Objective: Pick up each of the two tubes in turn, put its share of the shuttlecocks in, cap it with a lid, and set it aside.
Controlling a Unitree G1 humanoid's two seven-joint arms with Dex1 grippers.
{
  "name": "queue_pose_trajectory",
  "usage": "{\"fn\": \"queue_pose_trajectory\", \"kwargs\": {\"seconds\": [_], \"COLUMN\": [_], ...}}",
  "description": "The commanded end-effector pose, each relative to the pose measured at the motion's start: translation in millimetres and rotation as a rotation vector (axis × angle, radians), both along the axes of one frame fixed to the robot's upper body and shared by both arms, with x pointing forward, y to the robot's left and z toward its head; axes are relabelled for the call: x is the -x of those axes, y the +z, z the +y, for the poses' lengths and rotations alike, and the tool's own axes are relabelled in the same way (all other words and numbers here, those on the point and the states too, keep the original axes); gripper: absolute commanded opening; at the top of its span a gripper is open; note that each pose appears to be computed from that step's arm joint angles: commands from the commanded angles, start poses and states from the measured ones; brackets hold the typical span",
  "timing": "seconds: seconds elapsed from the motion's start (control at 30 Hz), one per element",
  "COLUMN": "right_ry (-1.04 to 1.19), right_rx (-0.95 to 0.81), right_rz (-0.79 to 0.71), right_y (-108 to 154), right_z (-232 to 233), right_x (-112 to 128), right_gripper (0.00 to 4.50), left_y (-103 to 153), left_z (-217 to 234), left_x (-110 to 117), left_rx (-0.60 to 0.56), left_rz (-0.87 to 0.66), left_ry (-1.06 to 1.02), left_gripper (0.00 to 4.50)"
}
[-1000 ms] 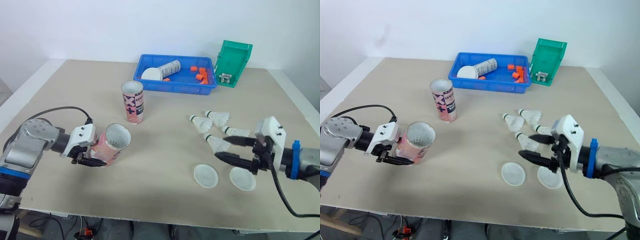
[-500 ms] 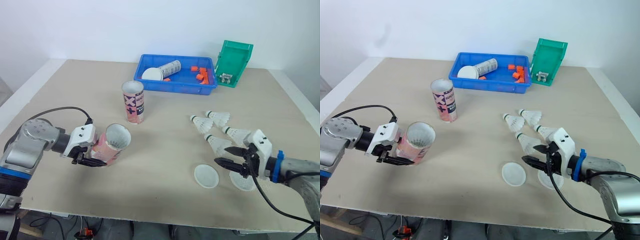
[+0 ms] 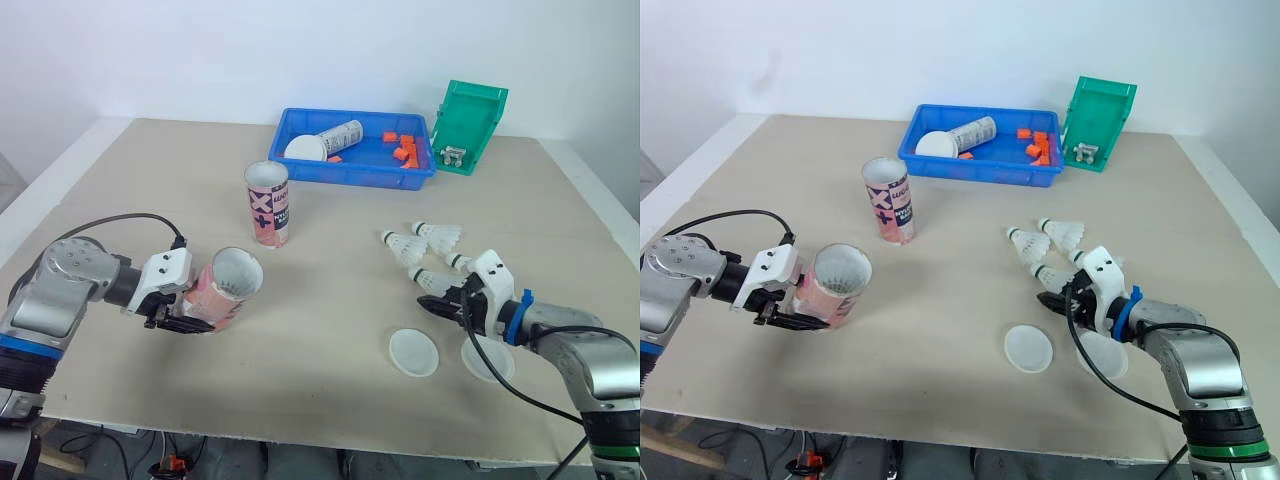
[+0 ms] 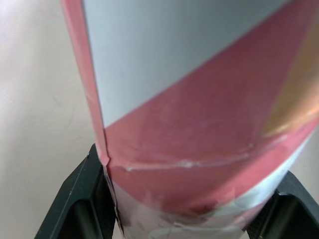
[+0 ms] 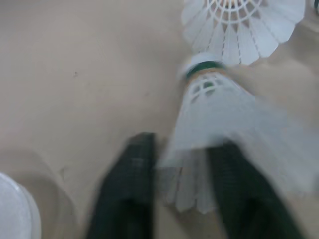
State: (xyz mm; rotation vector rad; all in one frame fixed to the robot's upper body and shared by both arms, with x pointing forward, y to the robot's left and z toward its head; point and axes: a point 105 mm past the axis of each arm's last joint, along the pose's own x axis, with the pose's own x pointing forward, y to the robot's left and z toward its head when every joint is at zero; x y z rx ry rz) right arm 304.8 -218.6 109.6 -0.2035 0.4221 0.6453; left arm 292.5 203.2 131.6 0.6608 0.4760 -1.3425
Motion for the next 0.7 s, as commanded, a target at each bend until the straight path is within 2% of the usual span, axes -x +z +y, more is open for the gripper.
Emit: {"fn": "queue_pose_trajectory", "kwargs": {"seconds": [0.03, 0.2, 0.37, 0.5, 0.7], "right_ry": [0.079, 0.170, 0.384, 0.620, 0.916], "right_rx": [-0.012, -0.013, -0.030, 0.108, 0.318], "right_rz": [-0.068, -0.077, -0.165, -0.312, -0.483], "right_y": [24.0, 40.5, 76.9, 104.2, 126.3], "right_z": [10.6, 19.1, 50.5, 87.5, 143.6], "right_x": [7.0, 25.4, 43.7, 34.6, 12.9], "right_gripper": [0.08, 0.08, 0.08, 0.08, 0.08], "left_y": [-15.3, -15.4, -16.1, -16.4, -14.8], "left_z": [-5.3, -6.7, -7.7, -10.5, -13.4], "left_x": [2.3, 0.4, -1.3, -4.7, -9.1], "left_rx": [-0.016, -0.015, -0.015, -0.014, -0.013], "left_rz": [0.035, 0.029, 0.029, 0.030, 0.023], "left_ry": [-0.002, -0.004, -0.009, -0.020, -0.032], "left_gripper": [2.73, 2.73, 2.73, 2.73, 2.73]}}
